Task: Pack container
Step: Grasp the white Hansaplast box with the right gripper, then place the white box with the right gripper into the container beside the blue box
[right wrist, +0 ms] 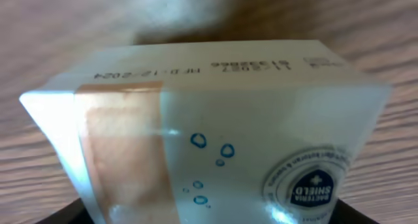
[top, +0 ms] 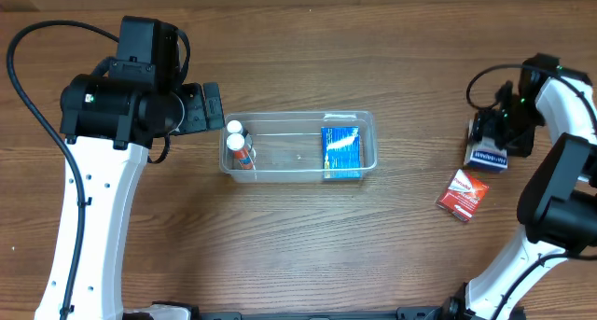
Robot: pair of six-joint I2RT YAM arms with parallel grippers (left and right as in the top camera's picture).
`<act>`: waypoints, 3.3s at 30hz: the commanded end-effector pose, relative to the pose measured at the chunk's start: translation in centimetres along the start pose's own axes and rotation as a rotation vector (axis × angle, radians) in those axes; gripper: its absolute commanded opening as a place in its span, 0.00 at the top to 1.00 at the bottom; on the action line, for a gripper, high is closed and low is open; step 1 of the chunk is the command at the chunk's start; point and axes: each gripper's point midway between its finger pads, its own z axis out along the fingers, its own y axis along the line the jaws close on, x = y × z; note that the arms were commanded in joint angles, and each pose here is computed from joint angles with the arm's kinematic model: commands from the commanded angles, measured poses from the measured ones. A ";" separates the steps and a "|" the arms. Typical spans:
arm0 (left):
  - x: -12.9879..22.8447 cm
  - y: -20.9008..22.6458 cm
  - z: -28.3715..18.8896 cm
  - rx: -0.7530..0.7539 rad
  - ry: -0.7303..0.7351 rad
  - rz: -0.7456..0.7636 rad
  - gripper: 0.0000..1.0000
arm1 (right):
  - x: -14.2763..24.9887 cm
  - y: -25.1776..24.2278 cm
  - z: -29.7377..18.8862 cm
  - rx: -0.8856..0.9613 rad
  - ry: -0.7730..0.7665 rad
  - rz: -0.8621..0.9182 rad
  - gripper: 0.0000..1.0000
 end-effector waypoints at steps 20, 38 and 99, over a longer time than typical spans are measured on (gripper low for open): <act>-0.3 0.1 -0.1 -0.009 -0.005 0.017 0.00 | 11.7 32.5 -18.7 -0.372 -0.449 -0.442 0.25; -1.0 8.2 -0.1 -0.124 -0.001 -0.220 0.00 | 14.2 36.9 -5.9 -0.199 -0.193 -0.495 0.24; -0.8 11.4 -0.3 -0.157 0.005 -0.296 0.00 | 8.1 10.7 -17.6 0.073 -0.329 0.230 0.00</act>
